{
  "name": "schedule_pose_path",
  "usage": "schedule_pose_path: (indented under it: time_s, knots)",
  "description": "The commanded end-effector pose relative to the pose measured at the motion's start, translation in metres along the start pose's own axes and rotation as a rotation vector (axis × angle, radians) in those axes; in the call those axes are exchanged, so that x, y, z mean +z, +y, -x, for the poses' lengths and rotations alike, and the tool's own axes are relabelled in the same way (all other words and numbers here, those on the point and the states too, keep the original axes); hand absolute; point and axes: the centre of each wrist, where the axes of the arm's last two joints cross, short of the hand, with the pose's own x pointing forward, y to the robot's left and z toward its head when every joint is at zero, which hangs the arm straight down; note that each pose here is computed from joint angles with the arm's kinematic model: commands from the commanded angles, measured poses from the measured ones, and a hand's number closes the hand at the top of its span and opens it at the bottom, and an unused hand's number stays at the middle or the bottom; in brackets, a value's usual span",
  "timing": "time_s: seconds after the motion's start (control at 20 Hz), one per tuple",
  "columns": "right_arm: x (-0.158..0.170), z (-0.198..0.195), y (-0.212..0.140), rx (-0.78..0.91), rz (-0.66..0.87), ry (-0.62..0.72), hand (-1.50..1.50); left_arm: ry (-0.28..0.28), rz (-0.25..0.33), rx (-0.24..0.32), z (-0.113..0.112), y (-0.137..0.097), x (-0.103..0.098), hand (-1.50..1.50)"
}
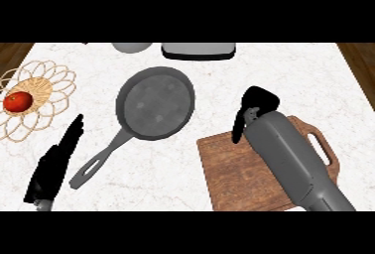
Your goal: Pick the sweet potato from the cutting board and place it in the pan
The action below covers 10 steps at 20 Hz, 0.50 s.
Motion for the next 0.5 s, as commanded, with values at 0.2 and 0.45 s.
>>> schedule_pose_path:
  time_s: [0.2,0.45]
  knots:
    - [-0.004,-0.016,0.016,0.142,-0.056,0.278,-1.5,0.011,0.009,0.021,0.005,-0.015,0.003,0.0]
    - [-0.013,-0.013,0.023,0.141,-0.077,0.306,-1.5,-0.004,-0.016,0.003,0.0,-0.006,-0.005,0.0]
